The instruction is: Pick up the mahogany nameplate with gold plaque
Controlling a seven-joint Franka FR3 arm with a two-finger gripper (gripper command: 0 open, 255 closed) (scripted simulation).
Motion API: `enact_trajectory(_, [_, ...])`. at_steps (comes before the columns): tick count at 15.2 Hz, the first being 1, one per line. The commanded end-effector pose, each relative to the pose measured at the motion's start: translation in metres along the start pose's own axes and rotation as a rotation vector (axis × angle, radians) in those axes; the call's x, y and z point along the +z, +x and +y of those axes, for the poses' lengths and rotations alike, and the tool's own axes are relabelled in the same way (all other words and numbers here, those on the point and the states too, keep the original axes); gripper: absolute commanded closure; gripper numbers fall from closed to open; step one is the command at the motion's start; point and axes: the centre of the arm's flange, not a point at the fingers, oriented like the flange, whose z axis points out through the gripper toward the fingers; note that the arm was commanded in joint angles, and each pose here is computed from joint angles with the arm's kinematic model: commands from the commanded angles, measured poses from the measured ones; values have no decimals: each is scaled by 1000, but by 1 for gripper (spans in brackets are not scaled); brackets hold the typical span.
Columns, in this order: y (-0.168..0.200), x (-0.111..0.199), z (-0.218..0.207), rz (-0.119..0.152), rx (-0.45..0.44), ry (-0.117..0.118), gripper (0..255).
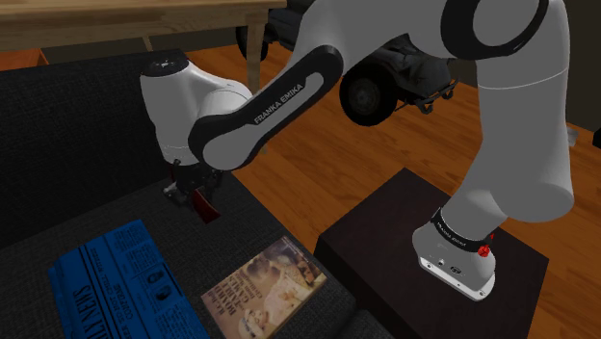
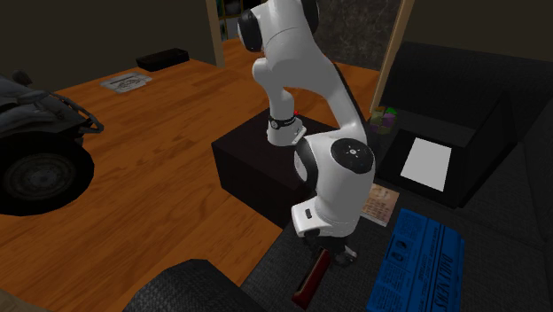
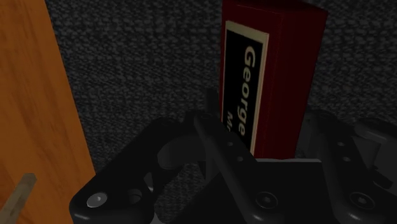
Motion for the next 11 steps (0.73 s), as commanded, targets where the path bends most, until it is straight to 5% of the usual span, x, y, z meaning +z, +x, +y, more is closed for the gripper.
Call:
enact_trajectory(1, [-1,-11,0,0,0,0,255])
enact_trajectory(11, [0,-59,-1,0,0,0,255])
